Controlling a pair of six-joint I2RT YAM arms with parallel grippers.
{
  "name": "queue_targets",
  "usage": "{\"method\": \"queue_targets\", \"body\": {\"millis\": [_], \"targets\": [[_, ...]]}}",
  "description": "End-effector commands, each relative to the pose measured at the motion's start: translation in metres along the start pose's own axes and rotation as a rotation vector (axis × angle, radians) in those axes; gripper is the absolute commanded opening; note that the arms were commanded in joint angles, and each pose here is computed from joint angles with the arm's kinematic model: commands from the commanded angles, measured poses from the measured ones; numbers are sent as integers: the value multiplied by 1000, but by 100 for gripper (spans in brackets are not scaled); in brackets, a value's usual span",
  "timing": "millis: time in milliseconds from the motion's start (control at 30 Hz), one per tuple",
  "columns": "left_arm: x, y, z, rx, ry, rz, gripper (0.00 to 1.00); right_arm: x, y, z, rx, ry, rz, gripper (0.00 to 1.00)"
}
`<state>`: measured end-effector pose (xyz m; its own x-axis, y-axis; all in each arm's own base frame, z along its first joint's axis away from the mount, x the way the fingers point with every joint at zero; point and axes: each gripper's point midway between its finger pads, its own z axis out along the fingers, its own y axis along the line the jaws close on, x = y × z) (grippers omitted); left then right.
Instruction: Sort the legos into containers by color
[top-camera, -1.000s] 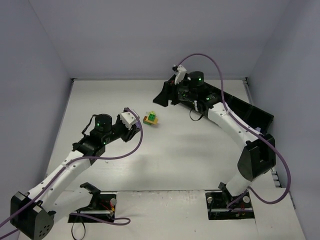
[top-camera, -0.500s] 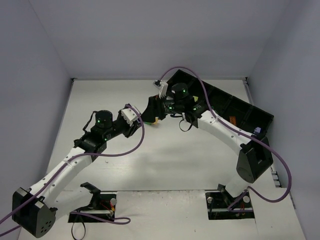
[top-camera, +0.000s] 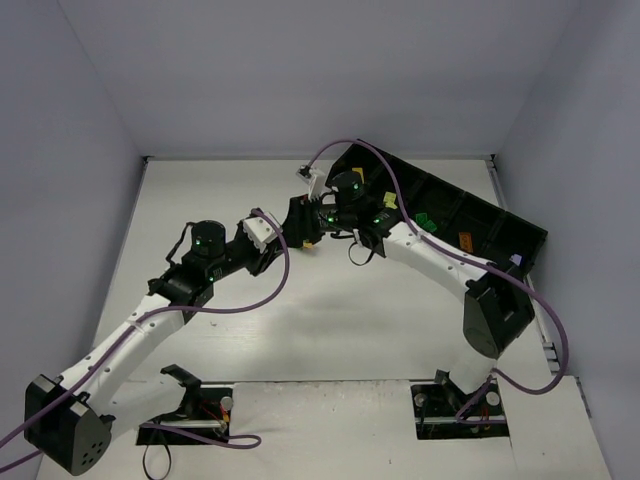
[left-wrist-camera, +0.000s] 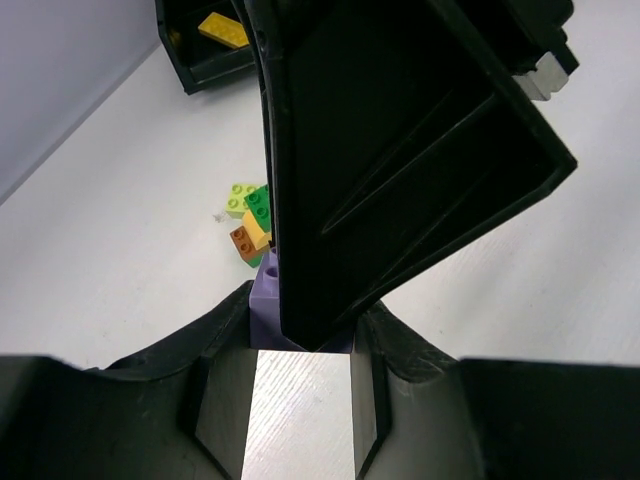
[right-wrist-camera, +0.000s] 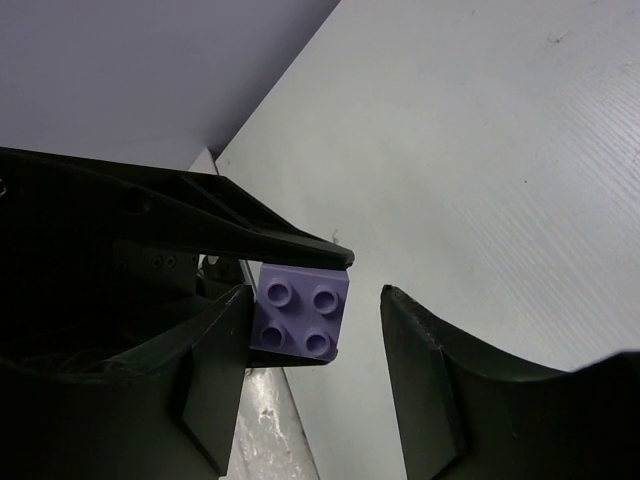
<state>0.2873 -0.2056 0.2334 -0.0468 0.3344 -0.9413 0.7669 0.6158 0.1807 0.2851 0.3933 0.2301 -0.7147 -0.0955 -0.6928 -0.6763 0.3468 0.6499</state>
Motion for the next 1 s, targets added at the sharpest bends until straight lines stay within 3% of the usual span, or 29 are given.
{"method": "queue_targets", "body": {"millis": [0,33,133,167,200,267,367,400,433,567,733,967], "targets": [[-49,11,-3,-26,-150,55,2,-14,21,5,-58,-38,-56,49],[-48,11,-3,-27,-149,54,2,-14,21,5,-57,-37,-56,45],[-45,11,-2,-29,-145,51,6,-15,19,6,-50,-40,-57,20],[-46,11,-2,-31,-146,53,8,-15,18,5,-46,-43,-58,4],[-42,11,-1,-32,-138,50,11,-16,16,6,-33,-48,-61,0],[-41,13,-1,-44,-135,46,17,-18,12,4,-14,-57,-62,0],[-39,17,-3,-72,-128,29,39,-25,-7,-3,74,-90,-64,0],[-38,18,-3,-80,-127,12,52,-30,-22,-8,160,-115,-69,0],[-36,18,-3,-90,-122,-4,71,-33,-32,-13,213,-133,-67,0],[-24,28,-5,-163,-73,-93,76,-47,-105,-62,520,-245,-9,0],[-5,42,-11,-291,-2,-235,77,-52,-201,-196,1040,-469,132,0],[11,60,-20,-441,42,-335,77,-28,-246,-360,1524,-685,292,0]]}}
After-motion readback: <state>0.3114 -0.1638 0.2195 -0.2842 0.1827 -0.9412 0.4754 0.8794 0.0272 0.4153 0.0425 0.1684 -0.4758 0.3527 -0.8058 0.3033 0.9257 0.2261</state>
